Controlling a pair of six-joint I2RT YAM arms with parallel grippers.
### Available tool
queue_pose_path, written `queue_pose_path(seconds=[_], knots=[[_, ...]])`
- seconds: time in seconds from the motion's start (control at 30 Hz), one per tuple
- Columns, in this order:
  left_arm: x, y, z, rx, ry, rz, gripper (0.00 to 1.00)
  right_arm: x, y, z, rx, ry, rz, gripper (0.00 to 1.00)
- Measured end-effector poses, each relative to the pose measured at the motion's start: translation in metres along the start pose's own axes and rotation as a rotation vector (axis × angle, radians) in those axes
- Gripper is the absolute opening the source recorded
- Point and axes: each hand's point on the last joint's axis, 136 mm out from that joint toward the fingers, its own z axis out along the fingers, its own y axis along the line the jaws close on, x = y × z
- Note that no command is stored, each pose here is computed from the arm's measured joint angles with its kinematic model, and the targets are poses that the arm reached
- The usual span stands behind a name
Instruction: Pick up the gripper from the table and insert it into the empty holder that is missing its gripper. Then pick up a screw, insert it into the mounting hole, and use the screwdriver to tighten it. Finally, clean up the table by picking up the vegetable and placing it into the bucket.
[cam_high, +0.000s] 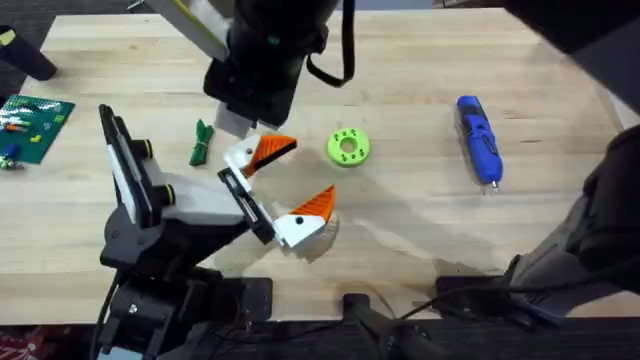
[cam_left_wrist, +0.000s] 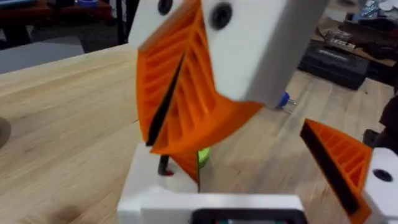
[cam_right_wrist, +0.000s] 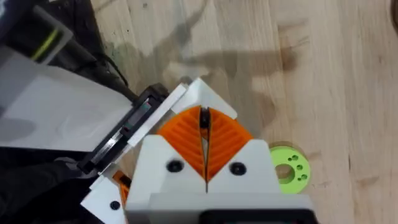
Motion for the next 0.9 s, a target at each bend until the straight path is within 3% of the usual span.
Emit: queue_pose_path(seconds=[0.9], knots=[[0.000, 0.000, 0.000, 0.000, 0.000, 0.000, 0.991, 0.019, -0.002, 0.035, -0.042, 0.125, 0.029, 0.009]])
